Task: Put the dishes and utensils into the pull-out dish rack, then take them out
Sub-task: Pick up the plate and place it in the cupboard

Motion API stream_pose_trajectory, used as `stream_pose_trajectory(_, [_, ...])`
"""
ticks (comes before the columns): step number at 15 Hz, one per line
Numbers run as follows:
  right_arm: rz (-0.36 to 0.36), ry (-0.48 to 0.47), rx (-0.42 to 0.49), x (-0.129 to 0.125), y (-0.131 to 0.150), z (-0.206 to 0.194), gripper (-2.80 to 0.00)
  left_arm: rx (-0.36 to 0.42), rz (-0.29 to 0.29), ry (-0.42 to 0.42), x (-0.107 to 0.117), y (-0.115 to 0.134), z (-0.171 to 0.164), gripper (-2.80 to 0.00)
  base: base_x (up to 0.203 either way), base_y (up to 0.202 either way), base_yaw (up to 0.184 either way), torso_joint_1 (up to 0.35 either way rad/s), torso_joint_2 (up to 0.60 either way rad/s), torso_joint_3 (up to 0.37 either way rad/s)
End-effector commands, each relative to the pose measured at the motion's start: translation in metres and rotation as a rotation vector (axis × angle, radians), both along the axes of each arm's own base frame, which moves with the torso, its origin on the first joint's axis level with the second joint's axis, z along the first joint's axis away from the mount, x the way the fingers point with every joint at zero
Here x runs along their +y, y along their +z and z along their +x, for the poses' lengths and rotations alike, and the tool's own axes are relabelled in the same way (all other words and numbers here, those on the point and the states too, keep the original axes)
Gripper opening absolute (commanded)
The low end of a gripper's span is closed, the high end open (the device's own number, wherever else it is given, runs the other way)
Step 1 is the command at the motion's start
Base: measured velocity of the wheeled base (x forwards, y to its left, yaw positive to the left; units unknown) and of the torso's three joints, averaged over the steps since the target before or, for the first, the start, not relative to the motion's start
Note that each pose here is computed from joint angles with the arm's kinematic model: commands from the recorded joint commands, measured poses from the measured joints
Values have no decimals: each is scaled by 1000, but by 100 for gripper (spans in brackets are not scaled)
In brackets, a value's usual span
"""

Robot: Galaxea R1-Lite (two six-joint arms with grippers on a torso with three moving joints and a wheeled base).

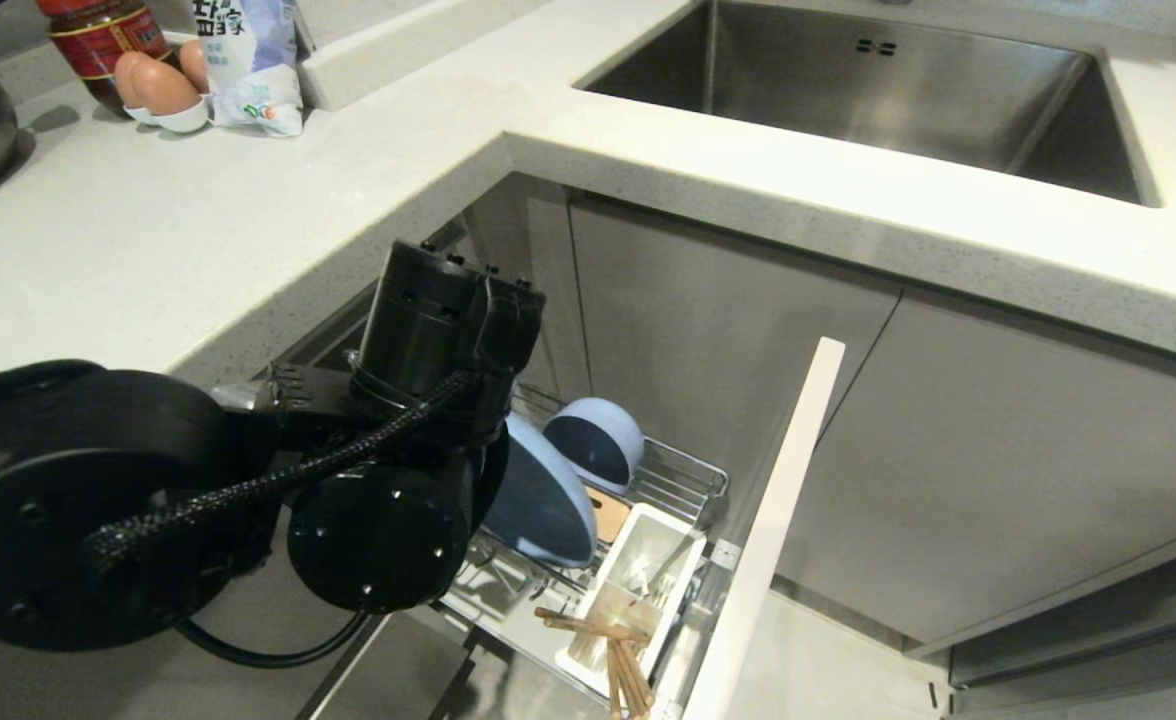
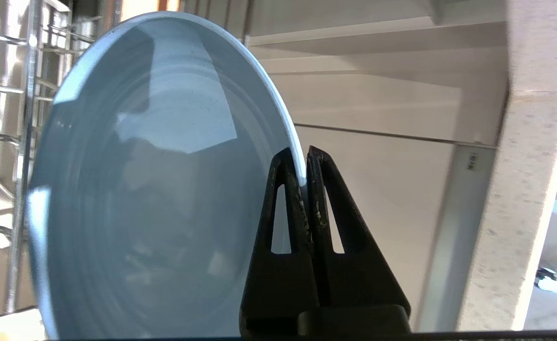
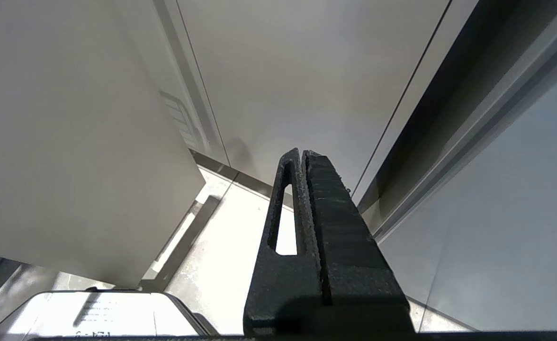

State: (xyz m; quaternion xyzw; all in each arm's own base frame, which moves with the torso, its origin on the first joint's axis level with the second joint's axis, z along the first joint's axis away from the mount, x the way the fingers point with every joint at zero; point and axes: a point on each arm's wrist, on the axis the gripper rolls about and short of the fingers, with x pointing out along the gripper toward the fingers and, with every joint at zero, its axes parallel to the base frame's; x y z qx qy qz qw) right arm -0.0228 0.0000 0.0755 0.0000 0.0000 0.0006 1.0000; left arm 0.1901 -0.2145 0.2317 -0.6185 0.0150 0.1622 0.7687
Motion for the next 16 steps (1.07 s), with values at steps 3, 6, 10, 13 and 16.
stream_pose_trajectory(3, [0, 0, 0, 0, 0, 0, -280, 38, 1, -12, -1, -13, 5, -280, 0, 0, 0, 0, 0, 0])
stream_pose_trajectory(6, [0, 0, 0, 0, 0, 0, -280, 59, 10, -8, 3, -19, 9, -280, 0, 0, 0, 0, 0, 0])
stream_pose_trajectory(10, [0, 0, 0, 0, 0, 0, -280, 90, 40, 16, 6, -32, 17, -280, 0, 0, 0, 0, 0, 0])
stream_pose_trajectory(13, [0, 0, 0, 0, 0, 0, -280, 116, 50, 24, 4, -44, 22, -280, 0, 0, 0, 0, 0, 0])
stream_pose_trajectory(16, [0, 0, 0, 0, 0, 0, -280, 132, 55, 28, 3, -50, 26, -280, 0, 0, 0, 0, 0, 0])
